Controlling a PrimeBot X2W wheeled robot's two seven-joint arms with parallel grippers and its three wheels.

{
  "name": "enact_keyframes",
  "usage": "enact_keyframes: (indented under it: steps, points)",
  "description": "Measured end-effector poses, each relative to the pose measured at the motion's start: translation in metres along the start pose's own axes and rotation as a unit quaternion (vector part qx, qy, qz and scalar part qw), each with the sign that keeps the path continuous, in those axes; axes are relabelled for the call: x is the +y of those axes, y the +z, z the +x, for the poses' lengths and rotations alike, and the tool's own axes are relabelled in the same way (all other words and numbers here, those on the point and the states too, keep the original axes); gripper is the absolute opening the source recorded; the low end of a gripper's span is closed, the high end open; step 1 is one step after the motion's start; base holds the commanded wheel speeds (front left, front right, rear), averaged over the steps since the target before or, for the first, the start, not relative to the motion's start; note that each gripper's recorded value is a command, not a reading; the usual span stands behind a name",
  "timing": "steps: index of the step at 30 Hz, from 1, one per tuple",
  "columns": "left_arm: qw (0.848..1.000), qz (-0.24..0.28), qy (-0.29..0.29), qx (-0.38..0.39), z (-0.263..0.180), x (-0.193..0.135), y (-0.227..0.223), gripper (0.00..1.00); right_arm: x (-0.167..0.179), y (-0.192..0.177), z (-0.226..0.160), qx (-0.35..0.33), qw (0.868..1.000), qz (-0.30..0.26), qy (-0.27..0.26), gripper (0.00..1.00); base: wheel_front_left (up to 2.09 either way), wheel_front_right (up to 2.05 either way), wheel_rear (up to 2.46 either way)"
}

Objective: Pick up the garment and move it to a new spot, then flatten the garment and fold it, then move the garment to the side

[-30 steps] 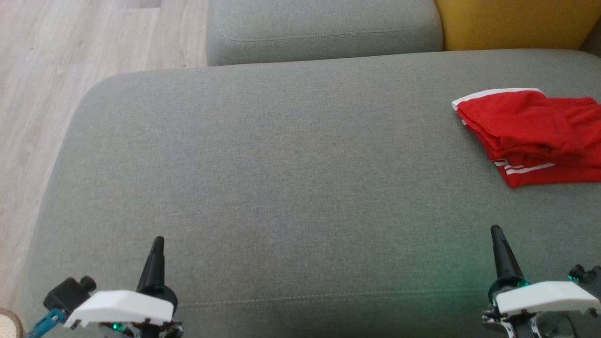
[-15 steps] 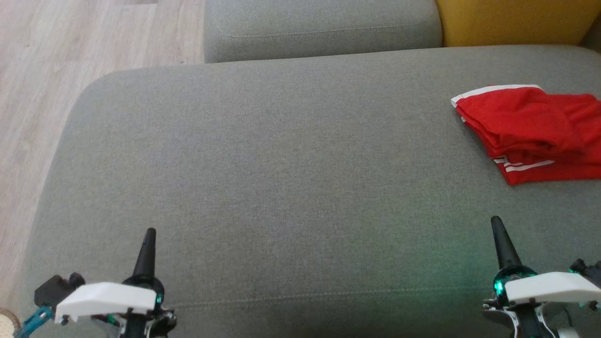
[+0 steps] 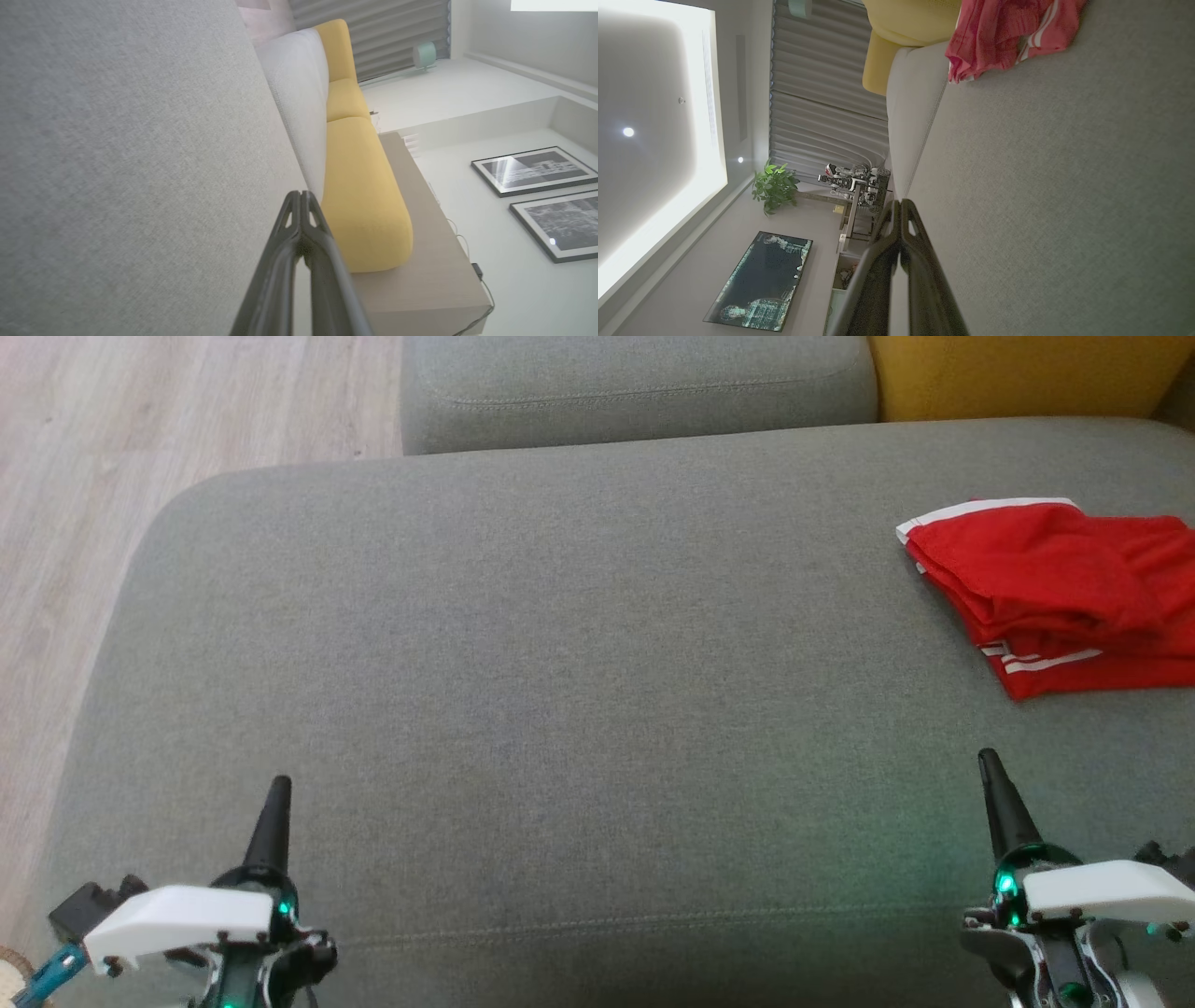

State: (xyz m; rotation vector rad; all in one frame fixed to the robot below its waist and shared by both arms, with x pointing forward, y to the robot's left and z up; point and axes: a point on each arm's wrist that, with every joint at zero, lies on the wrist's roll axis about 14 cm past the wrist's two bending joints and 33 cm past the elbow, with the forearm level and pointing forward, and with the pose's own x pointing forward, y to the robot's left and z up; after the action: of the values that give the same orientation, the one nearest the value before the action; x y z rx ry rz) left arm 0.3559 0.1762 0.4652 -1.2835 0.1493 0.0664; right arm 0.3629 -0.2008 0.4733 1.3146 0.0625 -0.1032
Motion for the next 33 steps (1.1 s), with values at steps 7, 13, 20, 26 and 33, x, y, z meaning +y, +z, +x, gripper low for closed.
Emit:
enact_keyframes:
  steps: [7, 13, 20, 26, 33]
  points:
    - [0.999, -0.042, -0.009, 0.000, 0.005, -0.004, 0.003, 0.00, -0.002, 0.000, 0.001, 0.003, 0.999, 0.039, -0.003, 0.00, 0.00, 0.00, 0.00]
    - [0.997, -0.079, -0.005, -0.002, 0.006, 0.000, 0.007, 0.00, -0.002, 0.001, 0.003, 0.003, 0.997, 0.074, -0.002, 0.00, 0.00, 0.00, 0.00]
    - [0.992, -0.121, -0.020, -0.003, 0.013, -0.008, 0.010, 0.00, 0.003, 0.003, 0.008, 0.002, 0.993, 0.114, 0.006, 0.00, 0.00, 0.00, 0.00]
    - [0.989, -0.146, -0.025, -0.009, 0.015, -0.010, 0.015, 0.00, 0.003, 0.005, 0.009, 0.002, 0.991, 0.136, 0.007, 0.00, 0.00, 0.00, 0.00]
    - [0.989, -0.147, -0.025, -0.009, 0.015, -0.010, 0.015, 0.00, 0.003, 0.005, 0.009, 0.002, 0.990, 0.138, 0.007, 0.00, 0.00, 0.00, 0.00]
